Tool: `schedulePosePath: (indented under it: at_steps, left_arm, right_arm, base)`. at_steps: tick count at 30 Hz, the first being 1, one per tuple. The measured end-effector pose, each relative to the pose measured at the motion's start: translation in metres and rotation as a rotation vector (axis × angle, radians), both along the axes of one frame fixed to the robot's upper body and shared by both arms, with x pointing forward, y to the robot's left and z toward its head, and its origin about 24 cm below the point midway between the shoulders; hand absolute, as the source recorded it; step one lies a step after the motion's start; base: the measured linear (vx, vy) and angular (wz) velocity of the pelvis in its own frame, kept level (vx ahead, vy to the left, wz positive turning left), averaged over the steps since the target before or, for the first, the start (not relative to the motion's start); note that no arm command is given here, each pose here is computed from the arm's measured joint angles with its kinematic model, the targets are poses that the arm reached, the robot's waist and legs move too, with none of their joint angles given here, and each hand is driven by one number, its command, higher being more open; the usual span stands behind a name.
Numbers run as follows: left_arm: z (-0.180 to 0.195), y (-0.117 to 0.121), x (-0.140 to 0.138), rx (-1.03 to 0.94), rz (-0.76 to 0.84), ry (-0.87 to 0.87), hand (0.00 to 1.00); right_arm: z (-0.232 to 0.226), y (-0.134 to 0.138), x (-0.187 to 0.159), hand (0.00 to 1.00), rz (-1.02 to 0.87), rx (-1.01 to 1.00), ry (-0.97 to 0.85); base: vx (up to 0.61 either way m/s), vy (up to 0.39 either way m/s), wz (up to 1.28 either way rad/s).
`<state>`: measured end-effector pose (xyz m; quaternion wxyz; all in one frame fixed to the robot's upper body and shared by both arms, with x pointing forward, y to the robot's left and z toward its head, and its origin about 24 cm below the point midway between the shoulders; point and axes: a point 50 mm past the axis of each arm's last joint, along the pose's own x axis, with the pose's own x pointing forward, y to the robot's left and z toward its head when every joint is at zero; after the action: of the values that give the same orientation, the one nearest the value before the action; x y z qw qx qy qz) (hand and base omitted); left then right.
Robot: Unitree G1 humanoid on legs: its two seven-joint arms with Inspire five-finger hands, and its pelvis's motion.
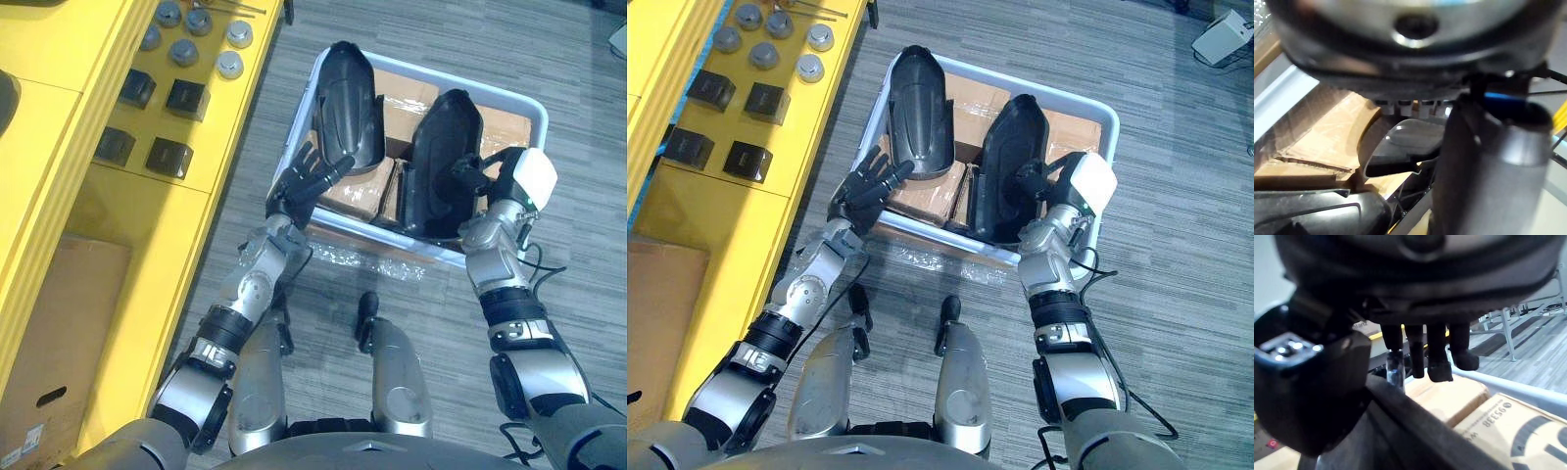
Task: Walk over and take three plastic housings, then place them on the shelf
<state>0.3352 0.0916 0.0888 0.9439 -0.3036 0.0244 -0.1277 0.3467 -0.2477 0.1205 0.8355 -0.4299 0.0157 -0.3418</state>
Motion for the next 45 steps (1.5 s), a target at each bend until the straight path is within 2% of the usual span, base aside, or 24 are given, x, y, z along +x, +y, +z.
schedulePosePath:
  at_steps: [4, 13, 18, 23, 30, 36, 45]
  left_arm:
    - [0.002, 0.002, -0.002, -0.002, 0.005, -0.015, 1.0]
    - [0.007, 0.012, -0.05, -0.122, 0.013, -0.143, 1.0]
    - [-0.016, 0.018, -0.081, -0.177, 0.05, -0.065, 1.0]
    - [-0.037, 0.029, -0.098, -0.181, 0.091, 0.036, 1.0]
    - [-0.045, 0.024, -0.102, -0.125, 0.015, 0.096, 1.0]
    - [-0.048, -0.003, -0.087, 0.075, -0.169, 0.114, 1.0]
    - [-0.023, -0.013, -0.063, 0.112, -0.237, 0.021, 1.0]
  right_arm:
    - [0.0, 0.005, -0.009, 0.0, 0.032, -0.012, -0.035]
    - [-0.025, 0.011, -0.049, 0.0, 0.017, 0.1, -0.142]
    - [-0.053, 0.013, -0.075, 0.0, 0.001, 0.156, -0.121]
    - [-0.073, 0.011, -0.091, 0.0, -0.036, 0.182, -0.062]
    - [-0.068, 0.011, -0.092, 0.0, -0.047, 0.169, -0.096]
    - [-0.02, 0.036, -0.064, 0.0, 0.116, 0.134, -0.246]
    - [0.017, 0.071, -0.043, 0.0, 0.334, 0.124, -0.307]
  base:
    - [0.06, -0.007, -0.04]
    - [0.06, 0.003, 0.09]
    - [0.01, 0.014, 0.12]
    - [0.03, 0.009, 0.08]
    - [0.04, 0.019, 0.04]
    - [0.01, 0.011, -0.02]
    - [0.0, 0.0, 0.0]
